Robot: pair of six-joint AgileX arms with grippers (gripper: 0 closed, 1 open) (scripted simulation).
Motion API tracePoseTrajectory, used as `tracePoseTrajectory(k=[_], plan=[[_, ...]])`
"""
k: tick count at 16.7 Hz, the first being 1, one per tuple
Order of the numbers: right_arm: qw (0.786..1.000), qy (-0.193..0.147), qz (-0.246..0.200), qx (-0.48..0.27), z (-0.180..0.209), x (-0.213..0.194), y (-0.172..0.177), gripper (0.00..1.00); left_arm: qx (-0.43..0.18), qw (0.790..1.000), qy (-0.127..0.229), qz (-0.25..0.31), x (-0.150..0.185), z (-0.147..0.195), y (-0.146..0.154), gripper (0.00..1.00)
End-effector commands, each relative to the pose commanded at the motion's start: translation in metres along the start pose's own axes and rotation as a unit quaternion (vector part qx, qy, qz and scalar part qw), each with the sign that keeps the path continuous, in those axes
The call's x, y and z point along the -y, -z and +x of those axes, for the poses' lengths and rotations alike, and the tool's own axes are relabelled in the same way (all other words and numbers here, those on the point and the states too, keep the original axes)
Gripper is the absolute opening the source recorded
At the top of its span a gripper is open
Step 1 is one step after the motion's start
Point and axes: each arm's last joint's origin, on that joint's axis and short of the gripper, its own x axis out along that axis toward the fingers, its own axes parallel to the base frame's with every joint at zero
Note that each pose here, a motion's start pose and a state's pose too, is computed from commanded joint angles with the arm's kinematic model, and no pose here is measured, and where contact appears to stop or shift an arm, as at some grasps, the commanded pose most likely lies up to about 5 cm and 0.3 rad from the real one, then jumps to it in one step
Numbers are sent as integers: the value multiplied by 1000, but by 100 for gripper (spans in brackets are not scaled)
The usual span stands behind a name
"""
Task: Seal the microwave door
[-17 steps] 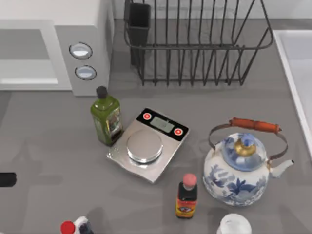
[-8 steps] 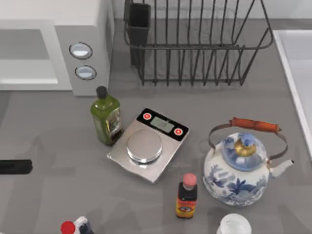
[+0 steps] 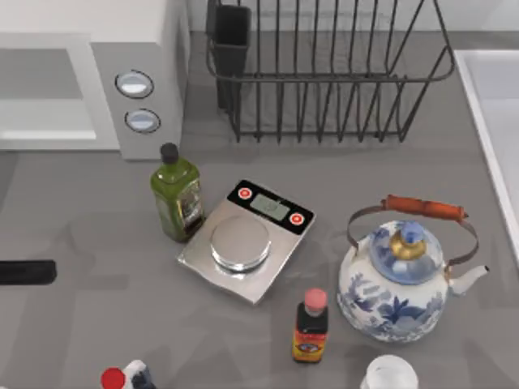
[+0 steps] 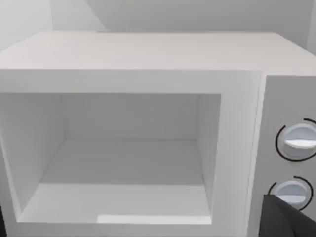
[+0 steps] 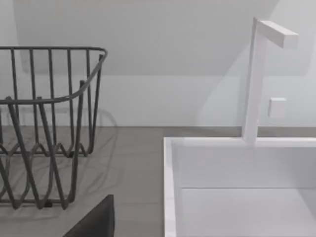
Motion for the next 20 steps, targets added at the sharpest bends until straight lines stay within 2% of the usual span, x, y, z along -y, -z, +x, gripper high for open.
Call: tracePoseTrajectory(k=[10,20], plan=[[1000,0,0,0,0,0,0,100,0,1000,0,0,-22,11,-24,0],[1000,0,0,0,0,0,0,100,1,1000,0,0,0,18,-15,0]])
